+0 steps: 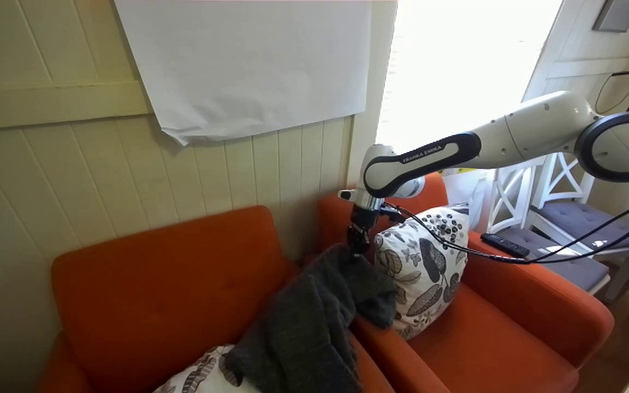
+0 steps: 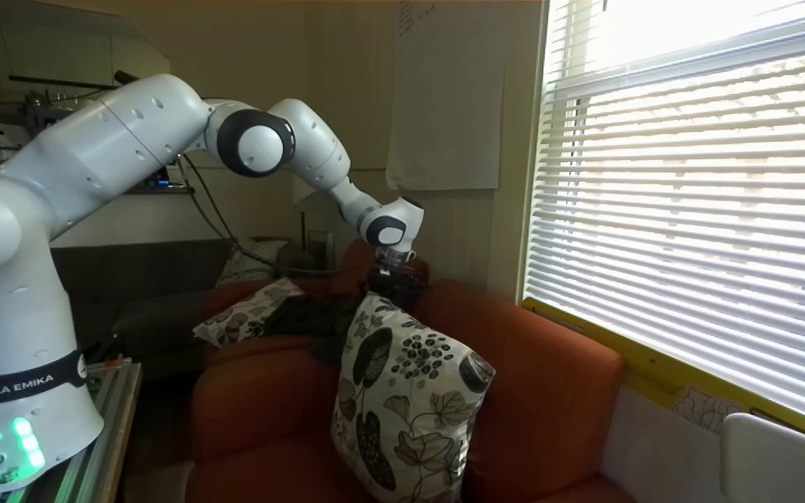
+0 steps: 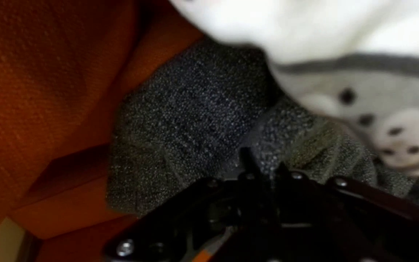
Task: Move the grey towel to the right
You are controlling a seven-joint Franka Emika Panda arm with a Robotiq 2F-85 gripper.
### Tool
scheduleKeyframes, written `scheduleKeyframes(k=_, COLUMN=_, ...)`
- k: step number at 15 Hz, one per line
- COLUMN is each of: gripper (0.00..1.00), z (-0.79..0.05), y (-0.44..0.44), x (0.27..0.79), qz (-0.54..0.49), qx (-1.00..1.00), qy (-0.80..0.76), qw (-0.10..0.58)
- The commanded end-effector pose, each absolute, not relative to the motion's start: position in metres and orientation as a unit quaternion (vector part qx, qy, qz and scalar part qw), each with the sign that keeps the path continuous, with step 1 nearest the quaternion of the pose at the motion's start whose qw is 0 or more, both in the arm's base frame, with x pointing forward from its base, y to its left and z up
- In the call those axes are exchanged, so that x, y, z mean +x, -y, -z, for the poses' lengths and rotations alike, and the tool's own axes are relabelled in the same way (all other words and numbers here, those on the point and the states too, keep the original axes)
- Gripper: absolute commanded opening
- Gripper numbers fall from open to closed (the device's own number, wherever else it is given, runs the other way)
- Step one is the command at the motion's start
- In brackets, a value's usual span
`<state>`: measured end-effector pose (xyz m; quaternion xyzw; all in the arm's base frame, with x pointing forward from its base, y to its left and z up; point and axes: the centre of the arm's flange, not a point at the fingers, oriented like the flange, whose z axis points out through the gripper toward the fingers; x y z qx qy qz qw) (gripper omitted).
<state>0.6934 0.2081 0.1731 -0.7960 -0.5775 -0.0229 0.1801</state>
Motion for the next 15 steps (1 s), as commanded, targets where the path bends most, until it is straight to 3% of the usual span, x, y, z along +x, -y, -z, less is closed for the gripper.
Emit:
scheduleKeyframes(k=1, gripper=0.0, z=-0.188, y=-0.203, x=0.684, qz=-0.001, qx=-0.8, qy=0.57, qw=0.187)
scheduleKeyframes(k=7, gripper=0.02, z=-0.225, y=-0.199, x=0.652, qz=-0.012, qx=-0.815, qy=0.552, qw=0.176)
scheduleKeyframes(k=15, gripper=0.01, z=-0.342, y=-0.136, x=0.602, qz=0.043, qx=-0.906, qy=0.417, qw=0.055)
